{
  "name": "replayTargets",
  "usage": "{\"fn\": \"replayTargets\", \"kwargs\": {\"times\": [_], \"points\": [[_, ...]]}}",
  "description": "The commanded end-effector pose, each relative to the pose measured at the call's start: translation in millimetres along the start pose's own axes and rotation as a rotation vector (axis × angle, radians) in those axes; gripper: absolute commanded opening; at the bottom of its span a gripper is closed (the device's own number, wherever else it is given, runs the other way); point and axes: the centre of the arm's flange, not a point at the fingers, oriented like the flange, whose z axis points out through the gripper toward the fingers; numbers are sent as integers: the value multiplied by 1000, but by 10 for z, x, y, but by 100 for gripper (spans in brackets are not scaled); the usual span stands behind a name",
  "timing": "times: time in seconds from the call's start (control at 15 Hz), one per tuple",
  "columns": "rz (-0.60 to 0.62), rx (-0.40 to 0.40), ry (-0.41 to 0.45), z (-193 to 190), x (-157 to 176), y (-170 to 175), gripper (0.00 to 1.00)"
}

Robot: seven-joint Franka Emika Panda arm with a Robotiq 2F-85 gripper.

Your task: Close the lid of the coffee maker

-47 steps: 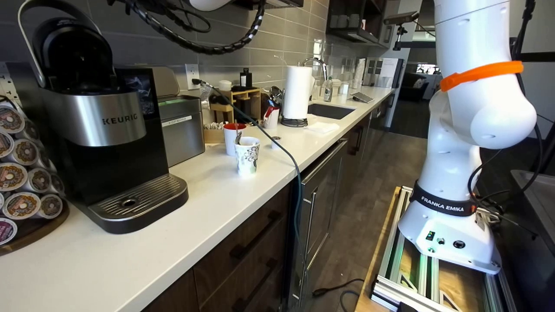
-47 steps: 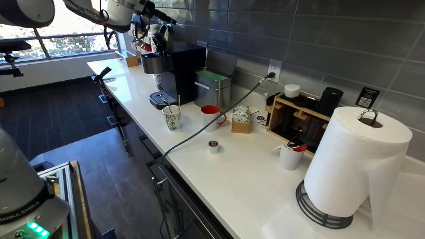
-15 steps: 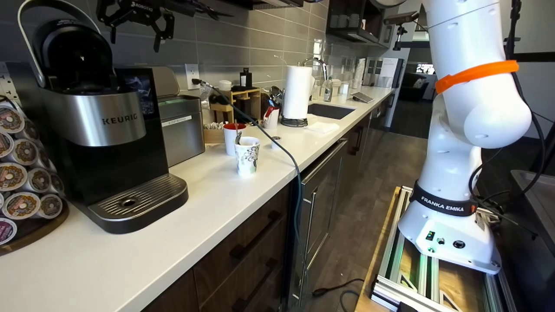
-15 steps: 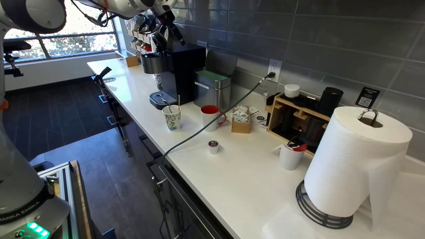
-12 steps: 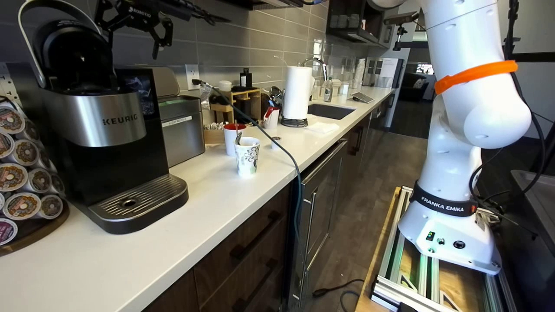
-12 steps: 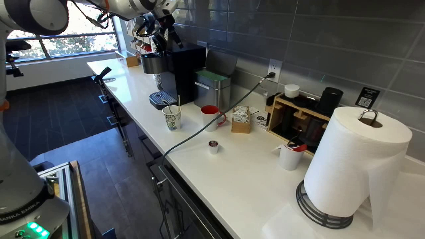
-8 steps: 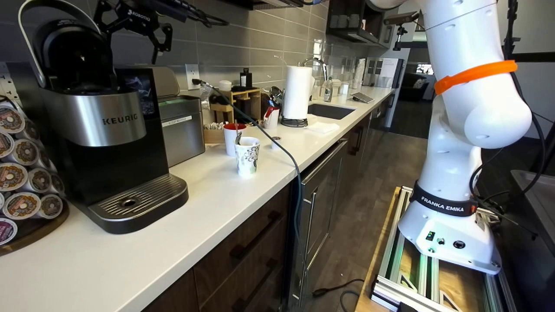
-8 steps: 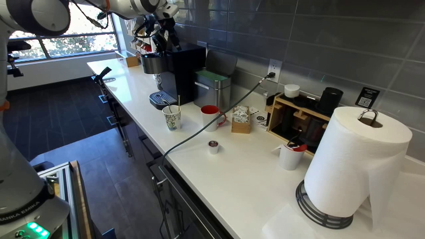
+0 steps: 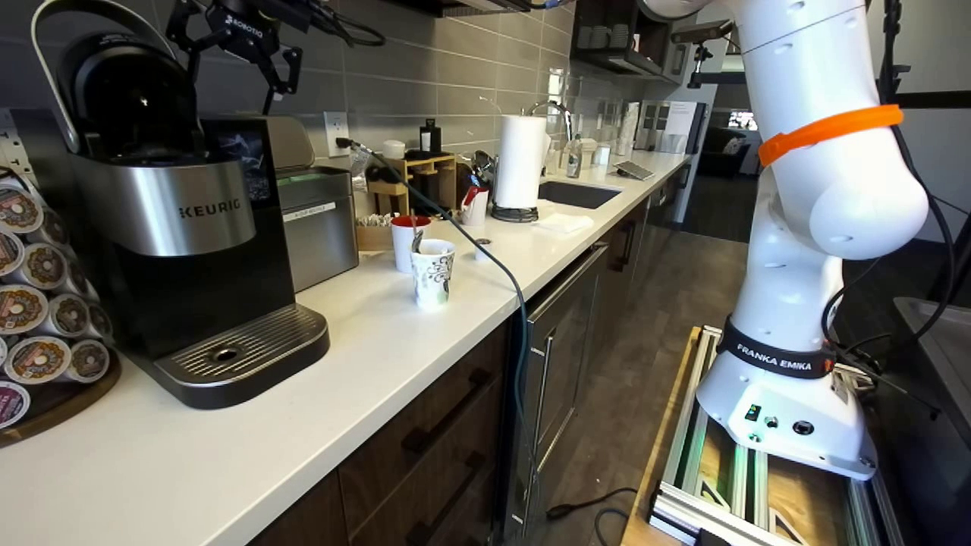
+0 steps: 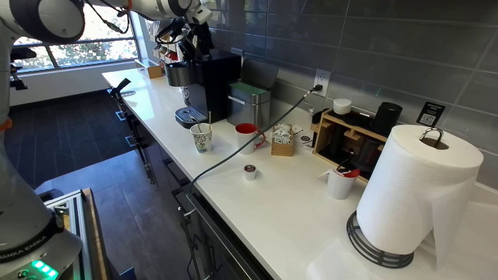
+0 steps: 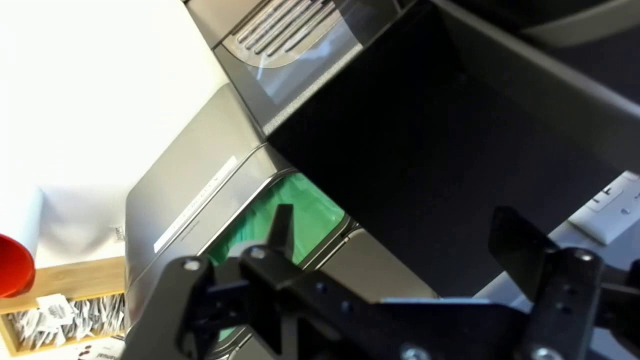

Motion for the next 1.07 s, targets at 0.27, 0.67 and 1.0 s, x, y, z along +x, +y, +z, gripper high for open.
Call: {"fn": "replayTargets", "kwargs": {"times": [0.27,0.67,1.0], "points": [[192,181,10,-263,365,57,100],[240,391,-147,-474,349,184,100],[202,412,-153,-398,202,371,100]]}}
